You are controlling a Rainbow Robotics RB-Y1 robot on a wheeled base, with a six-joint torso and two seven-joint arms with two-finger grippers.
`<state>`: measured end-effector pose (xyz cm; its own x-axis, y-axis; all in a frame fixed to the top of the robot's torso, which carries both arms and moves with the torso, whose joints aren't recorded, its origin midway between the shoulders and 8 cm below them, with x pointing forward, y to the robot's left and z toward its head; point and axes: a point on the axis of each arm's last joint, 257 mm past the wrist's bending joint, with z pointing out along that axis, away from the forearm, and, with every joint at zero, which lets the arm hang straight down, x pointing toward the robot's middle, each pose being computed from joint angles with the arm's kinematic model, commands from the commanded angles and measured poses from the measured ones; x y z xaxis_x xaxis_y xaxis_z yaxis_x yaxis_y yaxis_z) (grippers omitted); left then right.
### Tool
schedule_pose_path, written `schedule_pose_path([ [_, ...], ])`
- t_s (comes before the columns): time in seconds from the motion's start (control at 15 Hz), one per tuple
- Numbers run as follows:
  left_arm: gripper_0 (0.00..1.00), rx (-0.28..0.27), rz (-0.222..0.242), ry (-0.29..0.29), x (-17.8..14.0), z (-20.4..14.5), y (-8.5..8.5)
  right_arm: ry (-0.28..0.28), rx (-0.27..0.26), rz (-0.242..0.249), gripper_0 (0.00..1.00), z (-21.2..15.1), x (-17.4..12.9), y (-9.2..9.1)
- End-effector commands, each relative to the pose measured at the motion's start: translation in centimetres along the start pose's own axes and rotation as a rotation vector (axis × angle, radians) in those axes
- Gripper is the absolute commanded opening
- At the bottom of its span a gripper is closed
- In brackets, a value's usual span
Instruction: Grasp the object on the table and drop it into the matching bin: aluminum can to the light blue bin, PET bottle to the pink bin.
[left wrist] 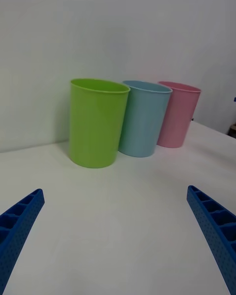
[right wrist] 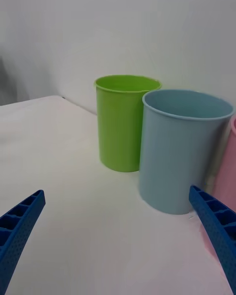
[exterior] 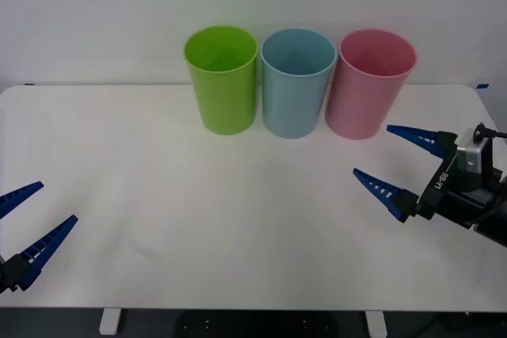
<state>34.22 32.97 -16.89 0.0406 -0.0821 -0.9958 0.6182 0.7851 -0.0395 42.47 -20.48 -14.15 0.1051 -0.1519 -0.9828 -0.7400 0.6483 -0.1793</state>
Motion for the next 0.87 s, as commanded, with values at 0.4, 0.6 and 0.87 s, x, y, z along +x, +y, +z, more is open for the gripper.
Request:
schedule_pose_path([
  [0.4,1.0,0.0,0.0,0.0,0.0,0.0,0.0,0.059,0.004,0.051,1.0,-4.2,2.7,2.1],
  [0.6,1.0,0.0,0.0,0.0,0.0,0.0,0.0,0.076,-0.004,0.077,1.0,-5.2,3.4,2.8],
  [0.87,1.0,0.0,0.0,0.0,0.0,0.0,0.0,0.076,-0.004,0.077,1.0,-5.2,3.4,2.8],
])
